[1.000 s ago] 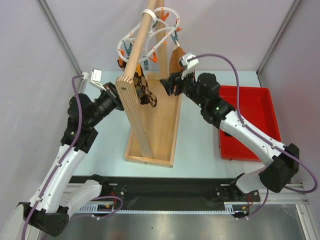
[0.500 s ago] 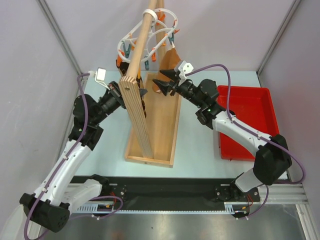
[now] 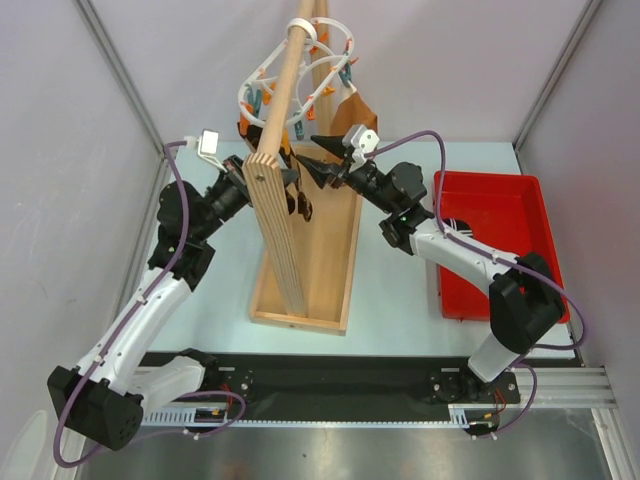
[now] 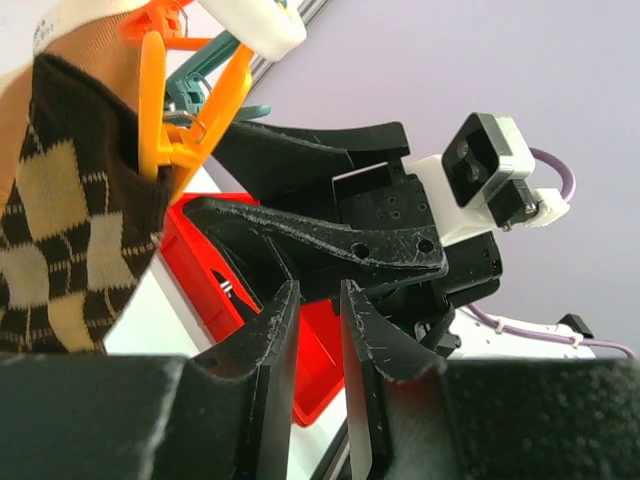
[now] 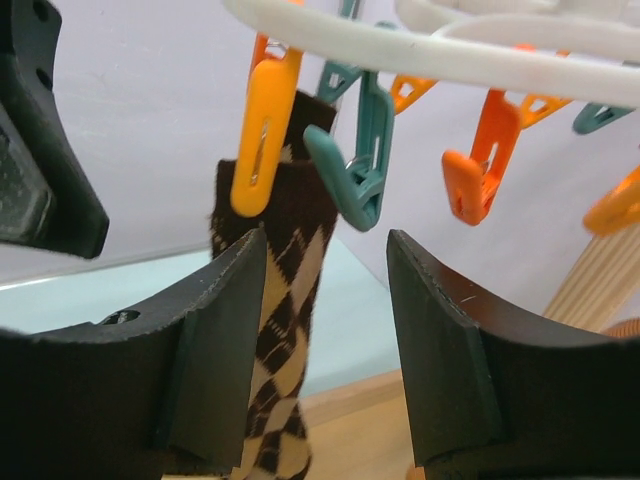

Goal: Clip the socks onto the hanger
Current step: Rotate the hanger.

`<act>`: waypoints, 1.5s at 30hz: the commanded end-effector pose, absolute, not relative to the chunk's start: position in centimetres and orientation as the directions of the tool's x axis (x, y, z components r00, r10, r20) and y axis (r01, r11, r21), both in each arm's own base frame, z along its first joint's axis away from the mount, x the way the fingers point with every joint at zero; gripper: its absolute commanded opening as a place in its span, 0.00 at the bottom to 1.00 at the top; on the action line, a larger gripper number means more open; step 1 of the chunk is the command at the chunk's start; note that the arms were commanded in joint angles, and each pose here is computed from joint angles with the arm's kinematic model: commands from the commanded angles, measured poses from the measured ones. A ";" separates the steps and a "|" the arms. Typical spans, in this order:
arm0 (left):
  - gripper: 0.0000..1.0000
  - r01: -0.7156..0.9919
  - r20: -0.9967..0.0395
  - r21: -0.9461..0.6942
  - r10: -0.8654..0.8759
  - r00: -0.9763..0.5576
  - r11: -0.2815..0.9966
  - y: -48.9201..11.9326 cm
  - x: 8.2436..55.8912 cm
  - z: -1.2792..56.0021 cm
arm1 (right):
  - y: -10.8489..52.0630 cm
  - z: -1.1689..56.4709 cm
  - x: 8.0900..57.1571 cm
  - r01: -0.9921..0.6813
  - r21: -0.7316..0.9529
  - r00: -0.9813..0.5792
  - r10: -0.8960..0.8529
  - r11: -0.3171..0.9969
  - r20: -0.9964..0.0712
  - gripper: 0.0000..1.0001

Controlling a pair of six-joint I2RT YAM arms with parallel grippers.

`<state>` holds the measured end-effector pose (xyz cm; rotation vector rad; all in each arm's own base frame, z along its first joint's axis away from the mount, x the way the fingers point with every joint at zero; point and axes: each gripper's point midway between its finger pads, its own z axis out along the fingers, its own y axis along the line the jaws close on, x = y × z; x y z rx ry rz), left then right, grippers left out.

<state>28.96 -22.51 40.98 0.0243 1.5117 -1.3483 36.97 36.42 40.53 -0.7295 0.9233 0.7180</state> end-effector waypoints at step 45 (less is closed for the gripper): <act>0.49 0.707 -0.653 -0.640 -0.698 -0.293 0.301 -23.8 31.7 45.6 | 34.6 47.5 34.1 -0.883 -0.084 0.135 0.078 0.461 -0.988 0.00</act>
